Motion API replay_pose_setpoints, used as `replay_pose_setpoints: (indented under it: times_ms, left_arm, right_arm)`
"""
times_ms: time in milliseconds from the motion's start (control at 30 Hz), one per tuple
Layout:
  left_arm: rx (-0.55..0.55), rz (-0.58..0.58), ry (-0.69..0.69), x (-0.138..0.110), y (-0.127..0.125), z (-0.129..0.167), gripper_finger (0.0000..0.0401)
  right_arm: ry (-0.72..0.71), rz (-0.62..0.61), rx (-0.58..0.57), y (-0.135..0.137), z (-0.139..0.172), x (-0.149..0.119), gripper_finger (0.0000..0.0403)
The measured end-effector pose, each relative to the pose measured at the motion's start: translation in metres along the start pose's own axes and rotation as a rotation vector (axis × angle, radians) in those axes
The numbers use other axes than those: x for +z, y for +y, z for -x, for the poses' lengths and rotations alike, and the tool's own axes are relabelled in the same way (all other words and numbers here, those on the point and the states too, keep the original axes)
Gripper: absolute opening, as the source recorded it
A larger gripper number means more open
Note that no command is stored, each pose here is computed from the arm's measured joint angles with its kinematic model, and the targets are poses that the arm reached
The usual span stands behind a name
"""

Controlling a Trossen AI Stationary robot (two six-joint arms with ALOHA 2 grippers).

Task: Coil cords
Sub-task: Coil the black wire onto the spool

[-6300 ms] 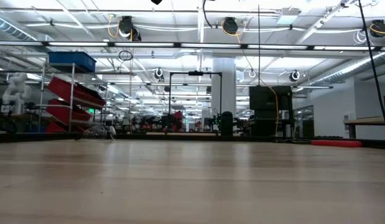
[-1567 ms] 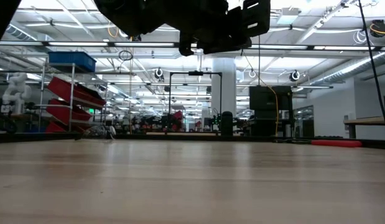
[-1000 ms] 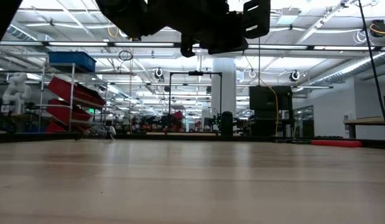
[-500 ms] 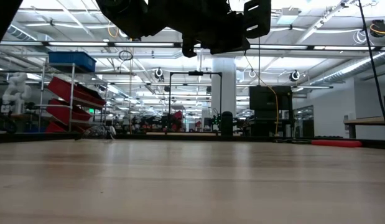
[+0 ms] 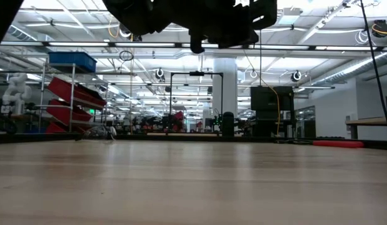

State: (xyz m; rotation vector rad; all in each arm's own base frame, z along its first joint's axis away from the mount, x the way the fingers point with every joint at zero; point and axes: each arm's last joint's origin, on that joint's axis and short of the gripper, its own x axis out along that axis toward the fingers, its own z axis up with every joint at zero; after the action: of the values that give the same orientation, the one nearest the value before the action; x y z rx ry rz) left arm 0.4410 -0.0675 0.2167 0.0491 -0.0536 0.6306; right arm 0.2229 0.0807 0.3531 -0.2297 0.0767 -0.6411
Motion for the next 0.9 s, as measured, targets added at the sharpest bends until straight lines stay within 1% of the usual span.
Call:
replay_pose_setpoints:
  times_ms: [133, 200, 433, 633, 800, 900]
  left_arm:
    - [-0.071, 0.074, -0.014, 0.004, 0.0, -0.004, 0.0001]
    - [-0.092, 0.094, -0.026, 0.009, -0.002, -0.006, 0.0]
    - [-0.098, 0.077, -0.064, 0.024, -0.006, -0.009, 0.0]
    - [-0.119, 0.055, -0.072, 0.029, -0.01, -0.005, 0.0]
    - [-0.131, 0.017, -0.102, 0.044, -0.011, 0.004, 0.0]
    - [-0.137, 0.006, -0.12, 0.055, -0.011, 0.01, 0.0]
  right_arm:
    - [0.007, -0.002, -0.013, 0.001, -0.004, -0.002, 0.0]
    - [0.016, 0.011, -0.018, 0.004, -0.007, -0.005, 0.0]
    - [0.034, 0.033, -0.028, 0.009, -0.015, -0.011, 0.0]
    - [0.042, 0.055, -0.001, 0.01, -0.015, -0.013, 0.0]
    - [0.071, 0.081, 0.008, 0.011, -0.015, -0.018, 0.0]
    - [0.076, 0.073, 0.034, 0.012, -0.015, -0.019, 0.0]
